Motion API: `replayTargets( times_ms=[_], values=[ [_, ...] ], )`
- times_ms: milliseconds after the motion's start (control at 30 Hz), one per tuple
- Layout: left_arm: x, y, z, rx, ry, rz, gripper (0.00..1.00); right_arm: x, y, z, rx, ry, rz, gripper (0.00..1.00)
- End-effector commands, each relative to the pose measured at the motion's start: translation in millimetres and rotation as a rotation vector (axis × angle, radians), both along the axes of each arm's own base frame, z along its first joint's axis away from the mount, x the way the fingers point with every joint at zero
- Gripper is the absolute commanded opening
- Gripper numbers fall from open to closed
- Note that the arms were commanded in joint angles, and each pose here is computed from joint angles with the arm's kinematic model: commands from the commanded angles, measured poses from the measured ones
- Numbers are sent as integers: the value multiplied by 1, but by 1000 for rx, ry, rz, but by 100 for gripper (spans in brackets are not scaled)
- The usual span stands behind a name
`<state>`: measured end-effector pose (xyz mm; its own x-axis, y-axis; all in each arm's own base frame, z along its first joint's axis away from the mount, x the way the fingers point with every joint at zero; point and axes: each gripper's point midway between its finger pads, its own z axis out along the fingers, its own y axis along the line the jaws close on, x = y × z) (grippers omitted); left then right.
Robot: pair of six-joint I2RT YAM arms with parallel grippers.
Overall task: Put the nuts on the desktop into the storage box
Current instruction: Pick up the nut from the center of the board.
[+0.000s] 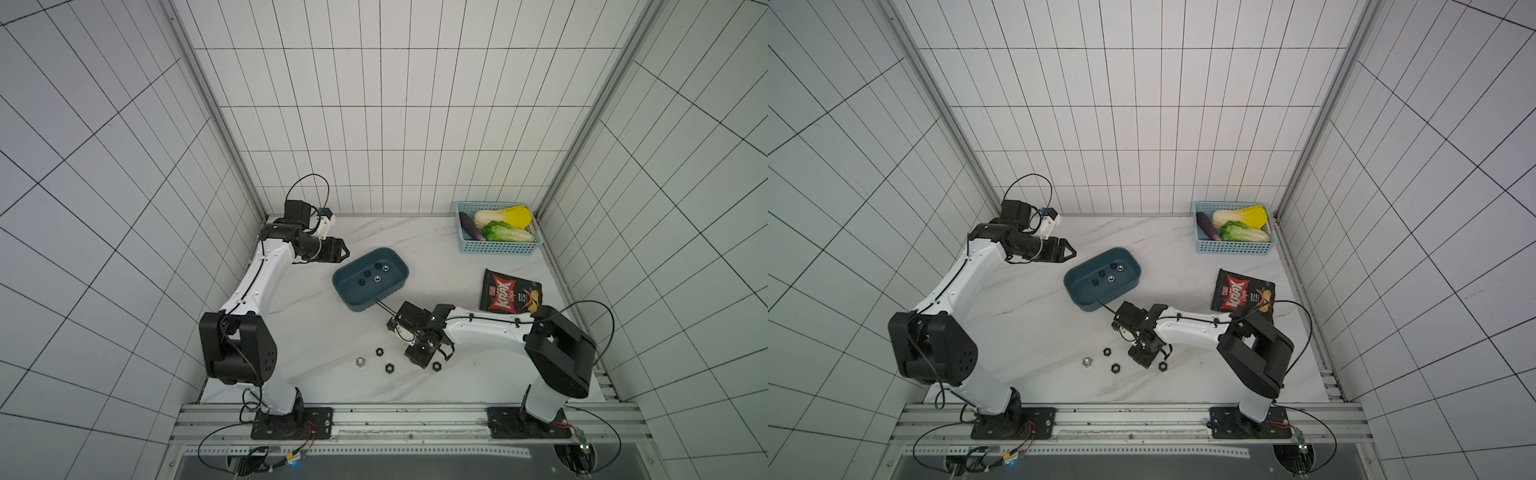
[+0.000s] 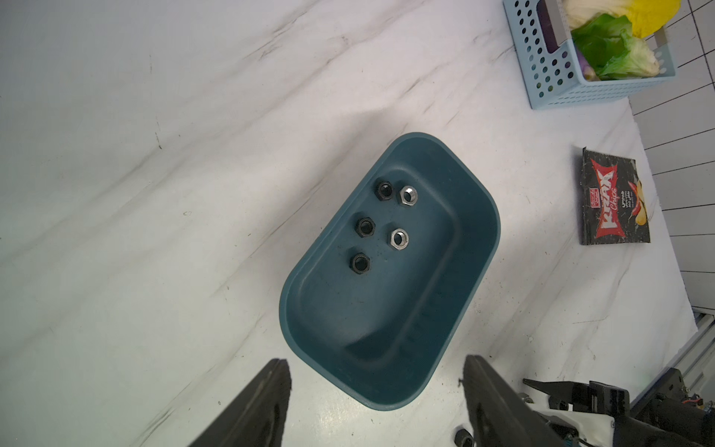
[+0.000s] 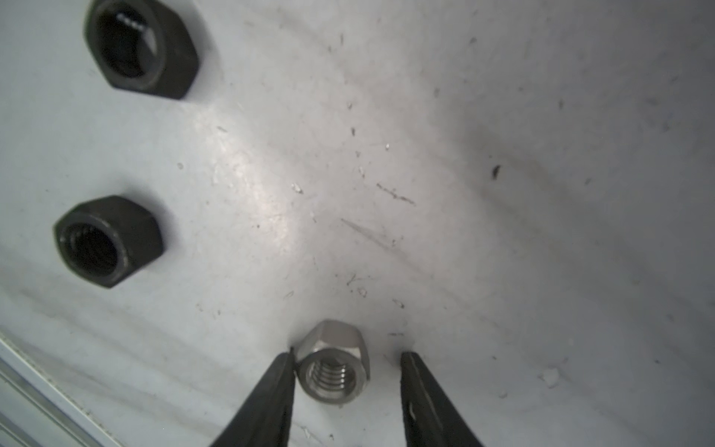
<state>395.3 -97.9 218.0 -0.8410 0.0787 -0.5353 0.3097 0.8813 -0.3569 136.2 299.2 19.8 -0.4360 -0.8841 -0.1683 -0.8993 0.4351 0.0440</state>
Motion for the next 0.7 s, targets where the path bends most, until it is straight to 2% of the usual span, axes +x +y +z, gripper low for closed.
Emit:
replayTargets(
  times_ms=[0, 67, 233, 433, 667],
  values=[
    [-11, -6, 7, -32, -9, -31, 74, 3, 5, 2, -19, -3, -7, 35],
    [-14, -9, 8, -43, -9, -44, 74, 3, 5, 3, -18, -4, -9, 28],
    [-24, -24, 20, -124, -16, -118, 75, 14, 7, 15, 20, -73, -30, 24],
    [-41, -47, 39, -295, 3, -197, 77, 44, 5, 63, 162, -285, -93, 25],
    [-68, -97, 43, -473, 114, -338, 78, 68, -8, 130, 356, -543, -137, 25]
  ],
)
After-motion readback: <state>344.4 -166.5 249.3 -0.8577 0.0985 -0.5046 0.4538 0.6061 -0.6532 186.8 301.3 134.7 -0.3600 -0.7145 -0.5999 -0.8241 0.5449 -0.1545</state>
